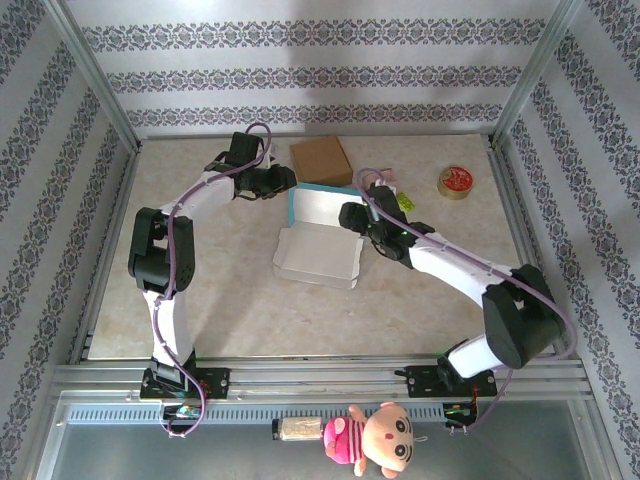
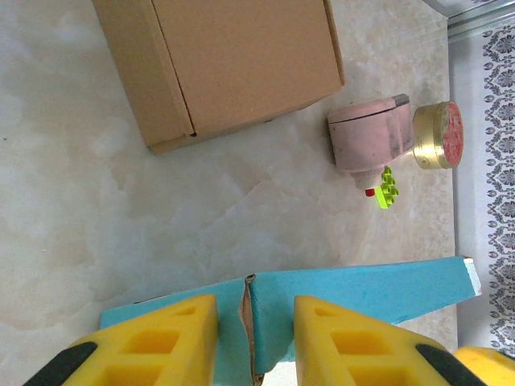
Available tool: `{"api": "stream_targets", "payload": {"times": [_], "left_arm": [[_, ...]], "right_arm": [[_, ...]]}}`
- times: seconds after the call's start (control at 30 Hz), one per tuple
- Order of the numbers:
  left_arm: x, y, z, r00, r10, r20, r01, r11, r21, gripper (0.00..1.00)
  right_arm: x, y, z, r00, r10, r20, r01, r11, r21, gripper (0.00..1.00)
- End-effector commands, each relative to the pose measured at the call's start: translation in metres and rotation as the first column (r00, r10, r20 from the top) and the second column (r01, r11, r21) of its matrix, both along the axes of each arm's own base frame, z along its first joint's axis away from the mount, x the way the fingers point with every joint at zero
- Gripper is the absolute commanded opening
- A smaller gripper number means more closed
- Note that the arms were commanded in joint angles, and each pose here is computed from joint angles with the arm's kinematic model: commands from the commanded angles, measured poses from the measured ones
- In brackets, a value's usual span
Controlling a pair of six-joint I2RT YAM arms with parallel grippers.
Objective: Fold the paper box
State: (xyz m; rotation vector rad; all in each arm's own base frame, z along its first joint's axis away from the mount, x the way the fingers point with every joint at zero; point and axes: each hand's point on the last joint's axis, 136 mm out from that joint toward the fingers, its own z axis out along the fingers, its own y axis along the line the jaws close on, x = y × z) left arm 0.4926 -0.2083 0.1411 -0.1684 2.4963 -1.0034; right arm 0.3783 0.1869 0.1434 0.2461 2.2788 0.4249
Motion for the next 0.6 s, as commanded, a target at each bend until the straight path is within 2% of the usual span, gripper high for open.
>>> {"api": "stream_targets", "payload": {"times": [0.0,0.2,0.33,0.57], "left_arm": [[-0.009,-0.006,-0.001,1.000,-0.015,-0.014,0.015,1.000,-0.001,0.29],[-0.014,-0.006,-0.001,1.000,-0.014,-0.019,0.014,1.000,0.002,0.29],[-0.015,-0.005,0.001,1.000,-0.012,-0.012,0.012,1.000,0.000,0.29],[-0.017,-0.006,-0.001,1.000,-0.009,-0.012,0.009,1.000,-0.002,0.29]], "right_arm": [[0.000,-0.035,-0.026,0.998,-0.055,-0.022,0.049,0.973,-0.225,0.75],[0.027,-0.030,-0.047,0.999,-0.041,-0.035,0.026,0.934,-0.356,0.59],[0.036,-0.039,-0.055,0.996,-0.087,-0.025,0.068,0.900,-0.432,0.48],[0.027,-0.032,-0.060,0.995,-0.083,-0.054,0.058,0.931,-0.361,0.24]]}}
